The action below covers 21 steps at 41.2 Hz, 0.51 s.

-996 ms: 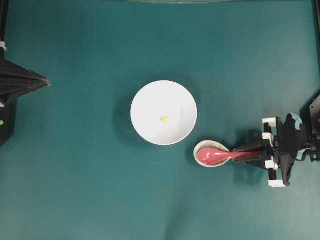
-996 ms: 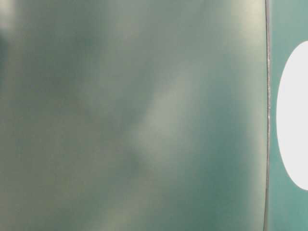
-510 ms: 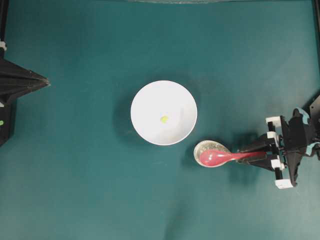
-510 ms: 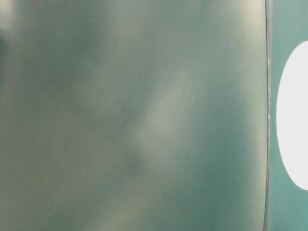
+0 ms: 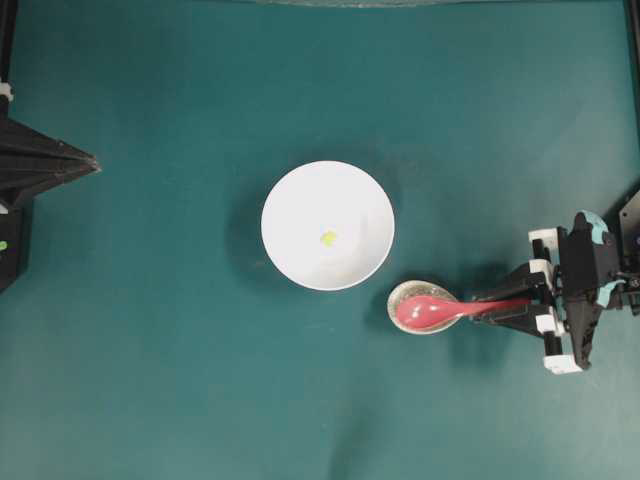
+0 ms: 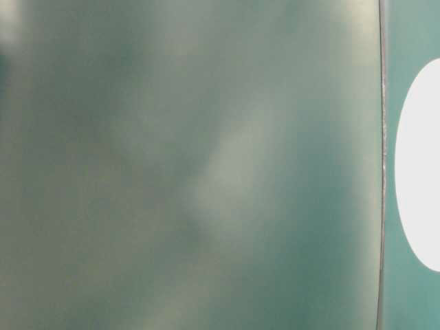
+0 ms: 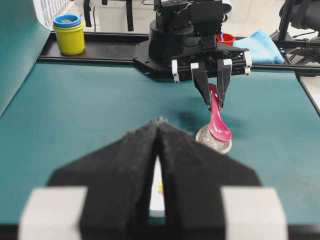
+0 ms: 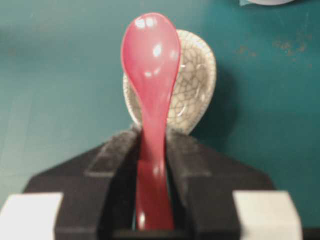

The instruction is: Scoop the yellow hexagonal prism block from the bowl with a spoon using the right arm.

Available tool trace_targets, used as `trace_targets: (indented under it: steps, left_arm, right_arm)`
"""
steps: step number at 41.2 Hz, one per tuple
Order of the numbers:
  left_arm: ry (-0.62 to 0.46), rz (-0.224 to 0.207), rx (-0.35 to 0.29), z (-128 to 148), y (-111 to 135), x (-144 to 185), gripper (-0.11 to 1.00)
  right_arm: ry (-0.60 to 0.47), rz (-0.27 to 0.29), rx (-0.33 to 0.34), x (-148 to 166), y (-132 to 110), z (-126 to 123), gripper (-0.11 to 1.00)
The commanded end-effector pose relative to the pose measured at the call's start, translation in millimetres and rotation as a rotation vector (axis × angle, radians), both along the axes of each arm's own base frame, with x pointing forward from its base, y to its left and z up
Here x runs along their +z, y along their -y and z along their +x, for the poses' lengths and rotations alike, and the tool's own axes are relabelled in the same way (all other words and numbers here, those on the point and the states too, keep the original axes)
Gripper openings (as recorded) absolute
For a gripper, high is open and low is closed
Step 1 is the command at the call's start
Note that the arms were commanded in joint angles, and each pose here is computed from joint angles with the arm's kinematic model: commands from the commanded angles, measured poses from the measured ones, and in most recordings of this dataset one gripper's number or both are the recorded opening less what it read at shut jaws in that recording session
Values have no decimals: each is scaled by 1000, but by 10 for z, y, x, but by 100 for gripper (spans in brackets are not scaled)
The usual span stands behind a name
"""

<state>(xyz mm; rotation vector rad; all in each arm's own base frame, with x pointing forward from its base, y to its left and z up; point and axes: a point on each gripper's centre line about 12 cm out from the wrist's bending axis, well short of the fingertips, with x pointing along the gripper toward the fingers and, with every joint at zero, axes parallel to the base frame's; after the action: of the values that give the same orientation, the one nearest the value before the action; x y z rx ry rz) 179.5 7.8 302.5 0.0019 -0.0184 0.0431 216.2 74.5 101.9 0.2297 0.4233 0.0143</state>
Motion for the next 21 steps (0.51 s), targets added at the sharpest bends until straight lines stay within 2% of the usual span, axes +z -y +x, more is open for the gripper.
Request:
trace_targets:
  steps: [1,10,21]
  left_arm:
    - [32,0,1,14,-3,122,3]
    - [34,0,1,11,-3,124,3]
    - [32,0,1,14,-3,122,3]
  right_arm:
    - [26,15,-2,65,-23,47,24]
    - [11,14,0,46,-23,31,26]
    - [8,14,-2,41,-16,27,35]
